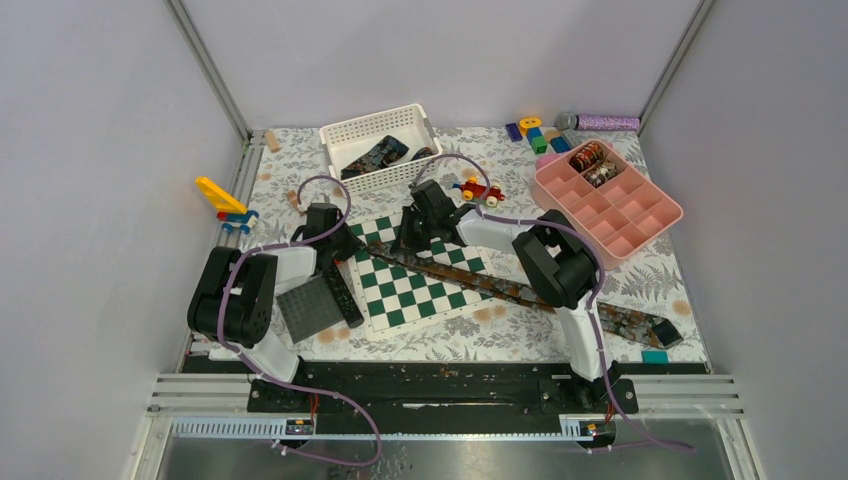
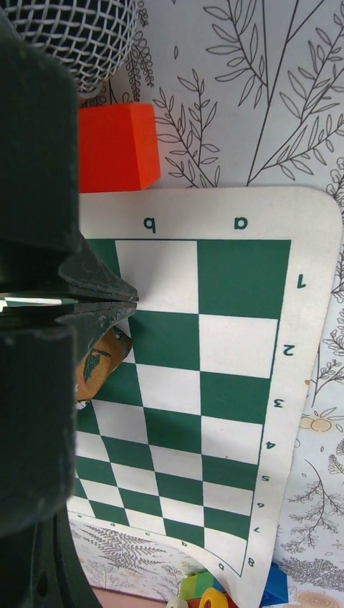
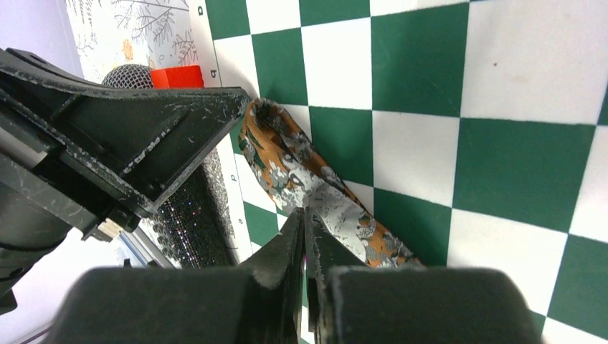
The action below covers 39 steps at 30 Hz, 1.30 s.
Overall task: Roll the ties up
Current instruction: Roll the tie at the center of the board.
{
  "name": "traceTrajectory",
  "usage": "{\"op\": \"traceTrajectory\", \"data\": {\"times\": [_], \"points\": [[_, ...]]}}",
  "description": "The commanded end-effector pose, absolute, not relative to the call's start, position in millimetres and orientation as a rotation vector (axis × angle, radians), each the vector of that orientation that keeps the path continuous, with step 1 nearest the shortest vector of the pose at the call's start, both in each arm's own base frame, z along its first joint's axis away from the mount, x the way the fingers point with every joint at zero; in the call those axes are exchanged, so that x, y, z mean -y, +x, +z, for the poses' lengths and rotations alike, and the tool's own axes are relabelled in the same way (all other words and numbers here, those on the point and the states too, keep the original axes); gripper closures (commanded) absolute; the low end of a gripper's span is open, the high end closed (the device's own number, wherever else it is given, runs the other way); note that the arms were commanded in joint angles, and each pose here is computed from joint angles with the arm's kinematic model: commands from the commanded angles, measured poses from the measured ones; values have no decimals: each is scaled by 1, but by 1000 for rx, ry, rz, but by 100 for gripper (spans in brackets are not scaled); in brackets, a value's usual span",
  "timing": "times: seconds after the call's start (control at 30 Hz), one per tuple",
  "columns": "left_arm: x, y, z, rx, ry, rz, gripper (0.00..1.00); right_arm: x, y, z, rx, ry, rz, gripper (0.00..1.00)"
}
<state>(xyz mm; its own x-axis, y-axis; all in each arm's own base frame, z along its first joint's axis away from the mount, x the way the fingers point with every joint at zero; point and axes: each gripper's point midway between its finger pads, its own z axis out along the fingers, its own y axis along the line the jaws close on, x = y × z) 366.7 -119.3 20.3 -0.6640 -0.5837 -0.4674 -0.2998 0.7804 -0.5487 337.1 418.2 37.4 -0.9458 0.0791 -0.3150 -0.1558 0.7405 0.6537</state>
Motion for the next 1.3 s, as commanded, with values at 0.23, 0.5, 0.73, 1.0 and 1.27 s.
{"op": "traceTrajectory", "data": {"times": [0.23, 0.5, 0.73, 1.0, 1.27], "points": [[127, 374, 26, -2302, -607, -615, 100, -427, 345, 27, -2635, -43, 994, 100], [134, 370, 27, -2288, -579, -675, 100, -424, 344, 16, -2657, -37, 962, 100], [140, 367, 37, -2248, -541, -740, 100, -424, 344, 17, -2657, -35, 961, 100], [140, 368, 54, -2199, -533, -763, 100, -423, 343, 16, -2661, -37, 958, 100], [149, 370, 68, -2164, -519, -832, 100, -422, 343, 15, -2663, -36, 950, 100]]}}
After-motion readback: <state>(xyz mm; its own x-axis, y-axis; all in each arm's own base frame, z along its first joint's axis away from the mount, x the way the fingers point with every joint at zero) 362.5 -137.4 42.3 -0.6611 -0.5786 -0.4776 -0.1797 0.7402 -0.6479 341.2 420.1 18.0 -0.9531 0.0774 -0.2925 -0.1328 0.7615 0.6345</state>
